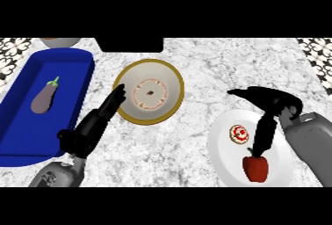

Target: Pick the cupcake from the plate and place it in the bowl

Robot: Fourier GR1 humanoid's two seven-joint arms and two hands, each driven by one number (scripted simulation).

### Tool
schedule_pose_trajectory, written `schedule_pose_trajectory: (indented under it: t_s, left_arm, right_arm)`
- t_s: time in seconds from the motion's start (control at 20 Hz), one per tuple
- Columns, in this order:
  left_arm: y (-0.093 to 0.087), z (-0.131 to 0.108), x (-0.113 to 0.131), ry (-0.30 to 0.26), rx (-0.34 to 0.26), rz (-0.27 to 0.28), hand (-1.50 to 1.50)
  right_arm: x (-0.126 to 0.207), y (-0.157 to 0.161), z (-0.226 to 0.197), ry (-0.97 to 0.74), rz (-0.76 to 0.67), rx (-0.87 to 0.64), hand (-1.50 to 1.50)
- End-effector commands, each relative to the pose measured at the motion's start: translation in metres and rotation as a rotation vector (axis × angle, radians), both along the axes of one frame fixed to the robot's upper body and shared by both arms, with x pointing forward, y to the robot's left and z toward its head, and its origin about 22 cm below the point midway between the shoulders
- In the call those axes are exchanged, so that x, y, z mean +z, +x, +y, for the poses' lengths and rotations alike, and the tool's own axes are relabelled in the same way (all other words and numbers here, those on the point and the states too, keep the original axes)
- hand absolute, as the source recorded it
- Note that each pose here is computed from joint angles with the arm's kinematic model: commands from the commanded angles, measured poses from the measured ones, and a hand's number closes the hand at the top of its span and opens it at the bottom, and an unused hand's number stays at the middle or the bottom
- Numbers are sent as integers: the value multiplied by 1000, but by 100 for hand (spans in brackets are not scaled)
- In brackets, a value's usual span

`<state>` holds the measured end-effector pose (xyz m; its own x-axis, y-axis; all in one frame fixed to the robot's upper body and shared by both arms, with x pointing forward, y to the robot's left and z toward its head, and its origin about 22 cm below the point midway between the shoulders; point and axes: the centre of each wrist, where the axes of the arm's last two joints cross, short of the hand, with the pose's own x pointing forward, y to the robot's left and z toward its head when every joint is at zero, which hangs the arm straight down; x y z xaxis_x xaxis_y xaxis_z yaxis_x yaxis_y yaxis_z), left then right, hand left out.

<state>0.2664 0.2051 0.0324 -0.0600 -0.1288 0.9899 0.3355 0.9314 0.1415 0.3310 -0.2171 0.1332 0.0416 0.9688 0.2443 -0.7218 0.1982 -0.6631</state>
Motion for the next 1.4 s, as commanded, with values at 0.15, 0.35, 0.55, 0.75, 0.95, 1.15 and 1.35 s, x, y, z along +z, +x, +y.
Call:
schedule_pose_trajectory:
  t_s: [0.15,0.35,0.55,0.75,0.95,1.15,1.35]
  left_arm:
    - [-2,0,5,-2,2,2,0]
    - [5,-3,-10,-19,5,1,0]
    - [3,0,-6,-9,-2,9,0]
    - [4,8,-4,-9,-7,-9,0]
    - [-3,-4,10,-19,16,-8,0]
    - [-1,-1,-6,-1,7,-8,0]
    - [10,-19,5,-7,-1,-12,0]
  right_arm:
    - [1,-14,27,-47,25,-14,-150]
    - [-18,-24,44,-75,-44,21,-150]
    - [-10,-20,12,-82,-90,-5,-150]
    - [-31,-49,15,-71,-169,-2,-150]
    - [-42,-45,39,-149,-209,-5,-150]
    - [-47,-36,-1,-156,-225,-47,-150]
    - [-72,-42,3,-175,-180,-57,-150]
